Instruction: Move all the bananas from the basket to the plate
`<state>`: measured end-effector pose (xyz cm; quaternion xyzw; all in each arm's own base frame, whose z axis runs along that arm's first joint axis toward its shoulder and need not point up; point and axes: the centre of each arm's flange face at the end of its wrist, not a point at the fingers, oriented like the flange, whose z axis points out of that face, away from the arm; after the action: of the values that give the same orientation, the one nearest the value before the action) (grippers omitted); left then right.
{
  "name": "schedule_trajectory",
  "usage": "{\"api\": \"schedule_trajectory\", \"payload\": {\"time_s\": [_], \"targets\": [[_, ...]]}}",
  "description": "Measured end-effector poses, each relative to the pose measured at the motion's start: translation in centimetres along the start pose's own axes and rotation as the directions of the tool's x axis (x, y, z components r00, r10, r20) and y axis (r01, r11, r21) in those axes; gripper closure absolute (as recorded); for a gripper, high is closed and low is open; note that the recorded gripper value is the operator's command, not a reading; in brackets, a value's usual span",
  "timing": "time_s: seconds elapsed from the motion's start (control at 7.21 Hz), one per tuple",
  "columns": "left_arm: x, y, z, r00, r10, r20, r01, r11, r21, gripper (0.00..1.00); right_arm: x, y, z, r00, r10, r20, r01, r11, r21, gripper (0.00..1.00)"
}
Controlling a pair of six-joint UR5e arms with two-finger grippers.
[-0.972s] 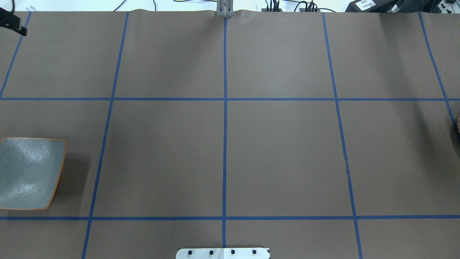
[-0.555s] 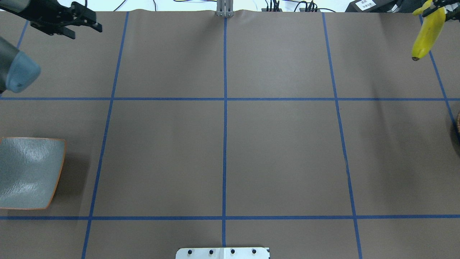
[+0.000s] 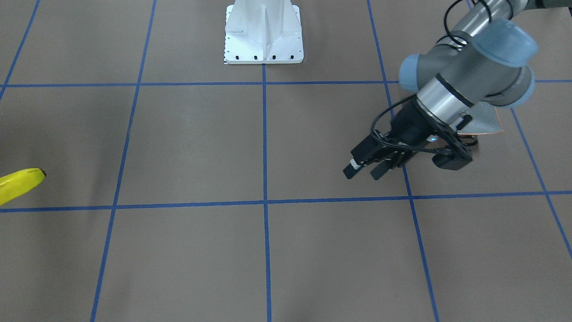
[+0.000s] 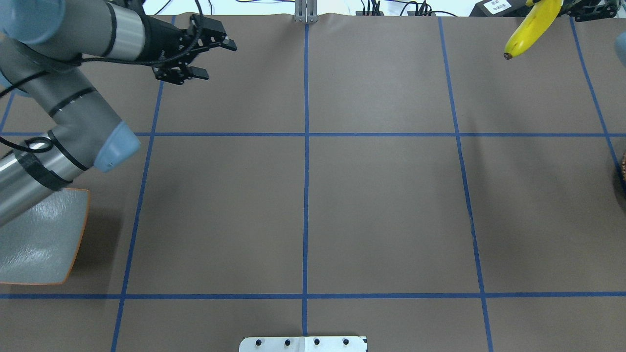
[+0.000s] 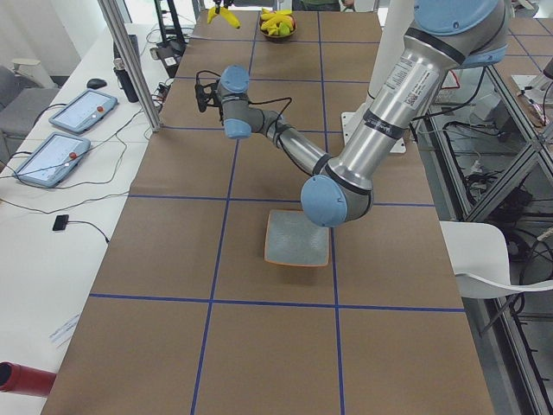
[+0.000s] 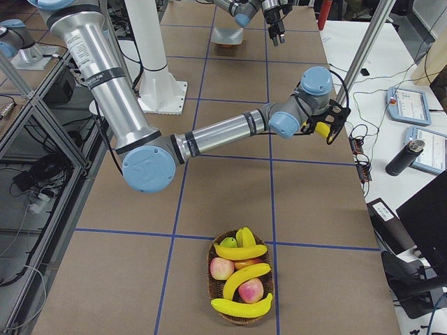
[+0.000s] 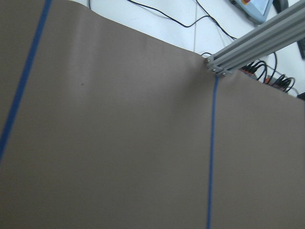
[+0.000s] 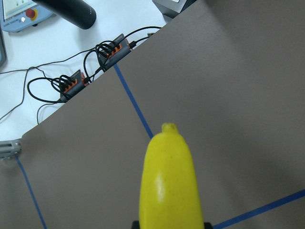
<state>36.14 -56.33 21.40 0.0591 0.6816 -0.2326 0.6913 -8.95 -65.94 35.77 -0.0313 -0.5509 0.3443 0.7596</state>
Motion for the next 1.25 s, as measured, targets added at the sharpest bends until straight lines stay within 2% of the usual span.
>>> {"api": "schedule_trajectory", "payload": {"time_s": [0.28, 0.42, 0.69, 0.83, 1.11, 1.25], "targets": [[2.2, 4.7, 2.5, 0.977, -0.184, -0.108, 0.186, 0.983, 0.009, 0.00, -2.5, 3.8, 1.3, 0.996, 0.079, 0.049, -0.081, 0.996, 0.045, 1.00], [3.0, 6.4, 3.3, 0.961, -0.239, -0.136, 0.242, 0.970, 0.004, 0.00, -3.5, 5.6, 1.7, 0.994, 0.074, 0.083, -0.078, 0.996, 0.049, 1.00], [4.4, 9.4, 4.4, 0.933, -0.313, -0.180, 0.314, 0.949, -0.021, 0.00, -5.0, 8.5, 2.3, 0.988, 0.006, 0.153, -0.010, 1.000, 0.027, 1.00], [4.9, 11.6, 5.3, 0.913, -0.343, -0.223, 0.345, 0.938, -0.028, 0.00, -5.9, 9.8, 2.5, 0.984, -0.023, 0.177, 0.021, 1.000, 0.014, 1.00], [5.3, 15.8, 6.2, 0.859, -0.404, -0.314, 0.406, 0.912, -0.062, 0.00, -8.4, 12.6, 2.7, 0.969, -0.065, 0.237, 0.067, 0.998, 0.000, 1.00], [5.2, 16.6, 6.2, 0.829, -0.448, -0.334, 0.447, 0.891, -0.085, 0.00, -9.8, 14.7, 3.3, 0.960, -0.061, 0.275, 0.061, 0.998, 0.006, 1.00]]}}
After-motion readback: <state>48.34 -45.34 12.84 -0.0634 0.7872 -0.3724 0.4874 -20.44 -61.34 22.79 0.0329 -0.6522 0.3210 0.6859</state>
